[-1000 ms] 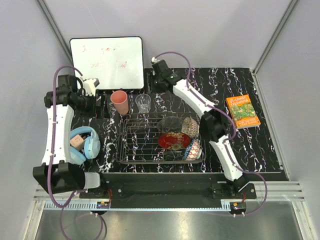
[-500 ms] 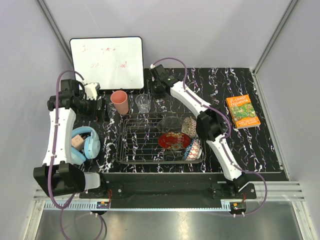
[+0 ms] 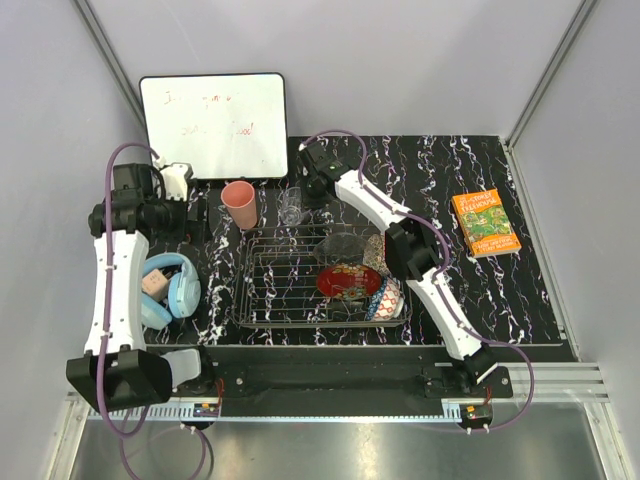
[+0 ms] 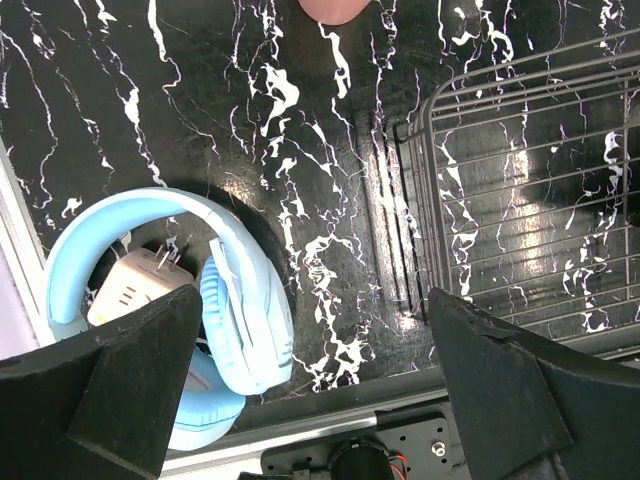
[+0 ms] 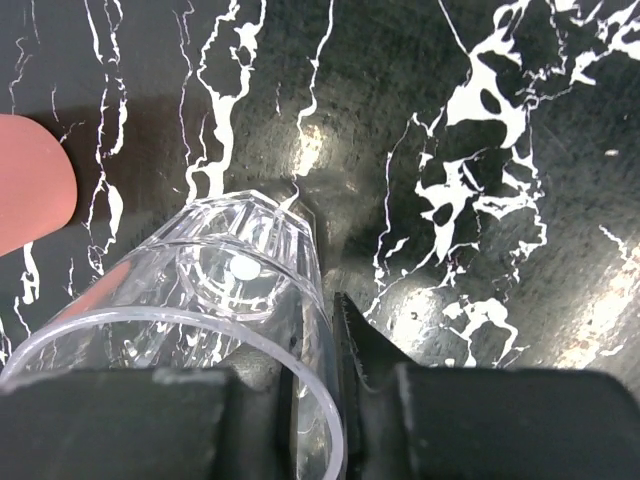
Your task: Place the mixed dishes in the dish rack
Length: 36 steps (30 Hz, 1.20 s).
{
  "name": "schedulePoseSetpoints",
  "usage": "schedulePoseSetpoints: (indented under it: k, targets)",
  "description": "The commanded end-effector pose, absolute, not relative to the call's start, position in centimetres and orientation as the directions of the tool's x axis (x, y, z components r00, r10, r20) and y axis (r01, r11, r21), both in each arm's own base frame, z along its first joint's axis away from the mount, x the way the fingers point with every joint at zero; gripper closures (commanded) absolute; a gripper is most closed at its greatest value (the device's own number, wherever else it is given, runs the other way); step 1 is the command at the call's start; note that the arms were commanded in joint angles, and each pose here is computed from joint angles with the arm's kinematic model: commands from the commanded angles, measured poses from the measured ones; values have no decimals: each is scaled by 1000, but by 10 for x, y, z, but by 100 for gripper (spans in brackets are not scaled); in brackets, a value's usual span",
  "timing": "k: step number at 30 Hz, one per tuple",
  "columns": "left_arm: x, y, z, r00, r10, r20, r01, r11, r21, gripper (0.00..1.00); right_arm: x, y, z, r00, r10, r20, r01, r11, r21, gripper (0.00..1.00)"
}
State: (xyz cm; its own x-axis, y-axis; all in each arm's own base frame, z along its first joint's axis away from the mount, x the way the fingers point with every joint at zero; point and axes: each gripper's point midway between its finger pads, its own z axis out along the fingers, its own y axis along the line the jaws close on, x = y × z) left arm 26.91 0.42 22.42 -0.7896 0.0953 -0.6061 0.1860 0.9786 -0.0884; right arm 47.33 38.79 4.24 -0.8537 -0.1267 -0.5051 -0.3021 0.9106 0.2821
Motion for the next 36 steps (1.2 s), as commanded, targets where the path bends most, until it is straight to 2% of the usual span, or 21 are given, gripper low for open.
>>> schedulePoseSetpoints:
  k: [1,2,7,9,11,15,17,18,20,21,23,24,25,26,27,28,29,30,31,33,36]
  targets:
    - [278,10,227,-780,75,-621,161,983,-84,1,473,394,55,-843,-134,-521,-324,900,293,96]
    - [278,11,230,-776,71,-627,158,984,-84,1,473,394,60,-840,-132,-526,-327,898,296,100]
    - [278,17,244,-743,49,-668,123,990,-64,1,472,393,87,-817,-136,-560,-353,886,300,100]
    - [274,12,237,-777,37,-628,139,984,-113,1,469,392,115,-799,-123,-589,-367,875,316,100]
    - [273,3,247,-771,12,-637,165,969,-182,1,465,393,155,-769,-99,-632,-392,854,343,100]
    - [272,-22,301,-651,-2,-759,276,931,-239,1,443,391,209,-738,-57,-672,-434,803,408,100]
    - [271,-30,319,-609,-38,-792,292,918,-268,1,433,390,259,-692,7,-722,-467,757,456,100]
    - [269,-38,332,-585,-44,-810,327,901,-285,1,421,389,255,-712,4,-703,-471,739,482,100]
    - [266,-45,342,-570,-61,-819,348,885,-309,1,408,388,301,-668,86,-739,-507,675,537,100]
    - [265,-48,348,-561,-64,-826,365,876,-316,1,394,388,288,-715,95,-693,-482,652,586,100]
    - [263,-54,353,-552,-61,-831,396,858,-326,1,377,384,327,-680,165,-714,-522,574,630,100]
    - [257,-65,358,-546,-58,-836,450,821,-351,1,361,385,309,-741,166,-651,-481,546,686,100]
    - [253,-70,360,-546,-57,-836,480,796,-368,1,346,380,330,-734,198,-650,-496,498,712,100]
    - [248,-77,361,-549,-55,-834,515,763,-390,1,340,380,319,-744,218,-632,-491,463,738,100]
    - [239,-92,368,-552,-66,-831,578,689,-439,1,329,381,323,-781,243,-575,-457,403,793,100]
    - [235,-98,370,-563,-76,-823,600,648,-470,1,321,380,350,-754,289,-590,-502,325,801,100]
    - [231,-103,374,-567,-85,-819,621,609,-493,1,314,378,330,-786,288,-546,-463,311,830,100]
    - [225,-112,381,-571,-96,-815,663,531,-527,1,306,379,335,-822,300,-483,-420,253,872,100]
    - [223,-115,385,-569,-97,-817,683,497,-535,1,301,379,348,-815,321,-482,-441,196,876,100]
    - [220,-120,389,-571,-102,-814,709,438,-552,1,289,382,339,-865,308,-396,-373,133,918,100]
    - [221,-120,384,-567,-94,-818,723,420,-549,1,280,389,345,-895,299,-331,-337,33,941,100]
